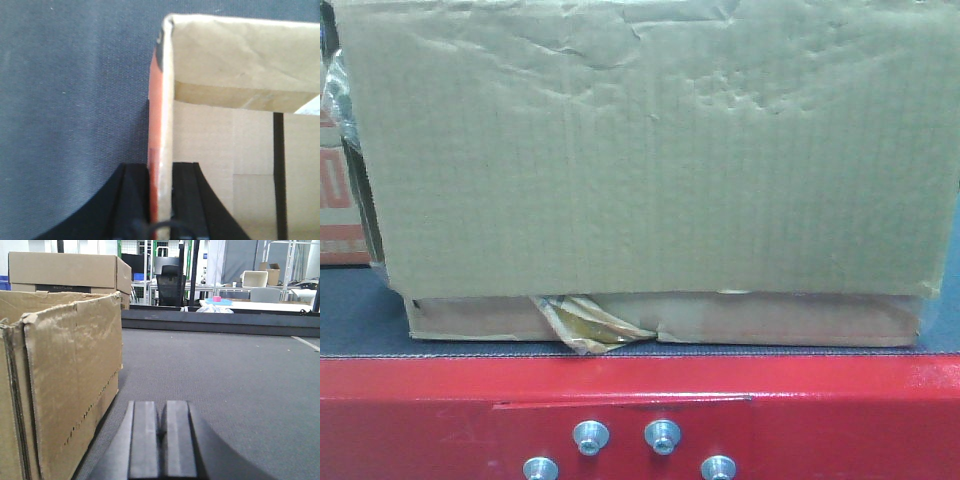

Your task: Stack two boxes on right shelf middle

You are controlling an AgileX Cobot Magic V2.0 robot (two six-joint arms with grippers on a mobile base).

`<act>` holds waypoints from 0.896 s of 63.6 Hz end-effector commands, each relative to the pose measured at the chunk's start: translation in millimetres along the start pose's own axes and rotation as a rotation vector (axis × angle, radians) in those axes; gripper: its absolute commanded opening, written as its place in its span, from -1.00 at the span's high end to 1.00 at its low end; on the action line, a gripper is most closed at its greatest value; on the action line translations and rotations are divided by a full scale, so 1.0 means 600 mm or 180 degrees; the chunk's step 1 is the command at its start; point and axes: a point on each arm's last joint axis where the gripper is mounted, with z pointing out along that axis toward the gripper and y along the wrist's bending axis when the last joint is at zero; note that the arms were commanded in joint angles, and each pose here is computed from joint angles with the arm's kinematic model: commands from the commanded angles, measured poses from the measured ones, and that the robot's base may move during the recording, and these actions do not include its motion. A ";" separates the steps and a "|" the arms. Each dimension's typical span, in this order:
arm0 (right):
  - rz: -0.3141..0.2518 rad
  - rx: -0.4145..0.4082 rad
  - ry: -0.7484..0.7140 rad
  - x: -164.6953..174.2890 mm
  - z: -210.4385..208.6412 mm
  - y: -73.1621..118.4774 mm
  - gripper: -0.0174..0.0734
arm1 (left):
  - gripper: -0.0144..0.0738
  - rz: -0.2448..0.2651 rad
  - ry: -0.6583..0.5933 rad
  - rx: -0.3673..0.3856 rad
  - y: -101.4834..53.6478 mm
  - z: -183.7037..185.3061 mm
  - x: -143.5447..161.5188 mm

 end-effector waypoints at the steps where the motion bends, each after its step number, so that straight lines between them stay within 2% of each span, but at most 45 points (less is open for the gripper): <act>1: -0.0012 0.0017 -0.0081 -0.004 -0.001 -0.001 0.97 | 0.92 -0.0113 -0.0320 -0.0082 0.009 -0.058 -0.013; 11: -0.0012 0.0017 -0.0081 -0.004 -0.001 -0.001 0.97 | 0.92 -0.0547 -0.0834 -0.0289 0.033 -0.160 -0.034; 15: -0.0012 0.0017 -0.0081 -0.004 -0.001 -0.001 0.97 | 0.92 -0.0632 -0.1036 -0.0352 0.033 -0.207 -0.041; 23: -0.0012 0.0017 -0.0081 -0.004 -0.001 -0.001 0.97 | 0.92 -0.0840 -0.1328 -0.0292 0.011 -0.285 -0.049; 25: -0.0012 0.0017 -0.0081 -0.004 -0.001 -0.001 0.97 | 0.92 -0.0985 -0.1388 -0.0259 -0.001 -0.310 -0.051; 27: -0.0012 0.0017 -0.0081 -0.004 -0.001 -0.001 0.97 | 0.92 -0.1040 -0.1433 -0.0253 -0.011 -0.327 -0.052; 29: -0.0012 0.0017 -0.0081 -0.004 -0.001 -0.001 0.97 | 0.92 -0.1066 -0.1502 -0.0251 -0.024 -0.345 -0.053; 36: -0.0012 0.0017 -0.0081 -0.004 -0.001 -0.001 0.97 | 0.92 -0.1008 -0.1855 -0.0140 -0.080 -0.394 -0.061; 45: -0.0012 0.0017 -0.0081 -0.004 -0.001 -0.001 0.97 | 0.92 -0.0931 -0.2008 0.0217 -0.177 -0.420 -0.056; 50: -0.0012 0.0017 -0.0081 -0.004 -0.001 -0.001 0.97 | 0.92 -0.0809 -0.1929 0.0467 -0.237 -0.415 -0.050; 57: -0.0012 0.0017 -0.0081 -0.004 -0.001 -0.001 0.97 | 0.92 -0.0522 -0.1801 0.0631 -0.313 -0.395 -0.043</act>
